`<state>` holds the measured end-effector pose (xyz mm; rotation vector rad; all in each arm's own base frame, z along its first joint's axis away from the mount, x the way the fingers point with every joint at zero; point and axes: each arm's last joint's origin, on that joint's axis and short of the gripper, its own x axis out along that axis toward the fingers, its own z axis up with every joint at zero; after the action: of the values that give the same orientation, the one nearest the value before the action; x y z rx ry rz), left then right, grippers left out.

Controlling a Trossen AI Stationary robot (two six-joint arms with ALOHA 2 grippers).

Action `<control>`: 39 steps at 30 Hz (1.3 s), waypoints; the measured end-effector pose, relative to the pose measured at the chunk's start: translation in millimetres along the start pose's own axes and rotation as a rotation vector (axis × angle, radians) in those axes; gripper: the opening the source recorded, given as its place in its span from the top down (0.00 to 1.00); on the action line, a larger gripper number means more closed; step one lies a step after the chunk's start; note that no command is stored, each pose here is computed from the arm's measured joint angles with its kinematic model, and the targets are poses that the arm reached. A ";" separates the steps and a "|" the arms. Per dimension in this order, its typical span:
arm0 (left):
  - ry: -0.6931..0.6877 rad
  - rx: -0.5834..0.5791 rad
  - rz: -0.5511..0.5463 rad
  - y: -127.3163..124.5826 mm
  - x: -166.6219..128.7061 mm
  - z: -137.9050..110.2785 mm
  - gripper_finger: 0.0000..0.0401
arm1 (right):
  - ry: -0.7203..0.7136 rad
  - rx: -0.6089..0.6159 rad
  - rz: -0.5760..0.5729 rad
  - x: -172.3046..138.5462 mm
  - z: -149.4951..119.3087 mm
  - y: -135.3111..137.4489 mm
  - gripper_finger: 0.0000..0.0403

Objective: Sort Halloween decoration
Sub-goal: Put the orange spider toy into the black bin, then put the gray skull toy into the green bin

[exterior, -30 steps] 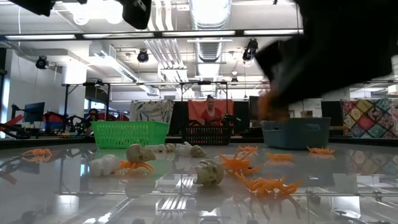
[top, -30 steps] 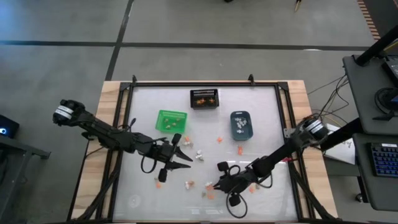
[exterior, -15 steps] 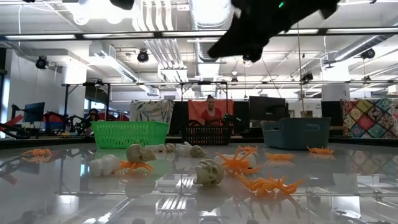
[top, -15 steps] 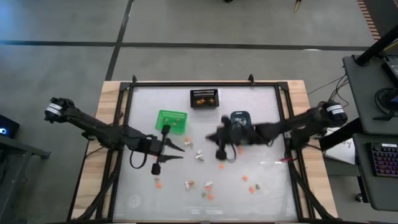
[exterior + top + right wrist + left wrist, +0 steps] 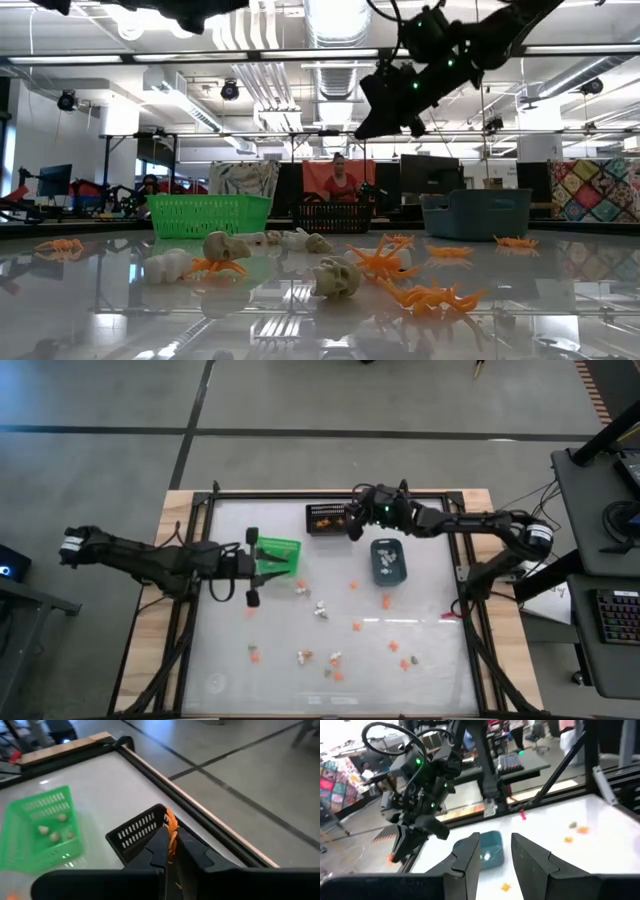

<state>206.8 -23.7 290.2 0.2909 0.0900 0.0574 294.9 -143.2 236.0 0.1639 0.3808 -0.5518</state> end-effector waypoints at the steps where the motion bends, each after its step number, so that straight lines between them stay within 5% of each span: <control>1: 0.007 -0.001 0.005 1.3 1.4 -1.3 0.77 | -0.004 0.004 0.019 3.2 -0.6 -3.9 0.96; 15: 0.077 -0.080 0.001 -0.2 9.4 -11.4 0.77 | 0.029 -0.019 0.054 45.8 -32.3 -10.9 0.94; 24: 0.135 -0.143 -0.004 -4.7 18.6 -21.0 0.77 | 0.072 0.056 0.041 54.0 -43.6 -11.5 0.77; 31: 0.187 -0.213 0.006 -8.8 27.7 -30.4 0.77 | 0.078 0.140 0.079 48.2 -38.7 -8.6 0.67; 39: 0.242 -0.338 0.033 -12.9 36.3 -40.8 0.77 | 0.137 0.148 0.194 13.3 -20.6 16.2 0.72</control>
<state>239.5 -22.0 244.6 -0.0533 0.3120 0.1389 307.7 -130.7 212.7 0.3788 0.4519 -0.3777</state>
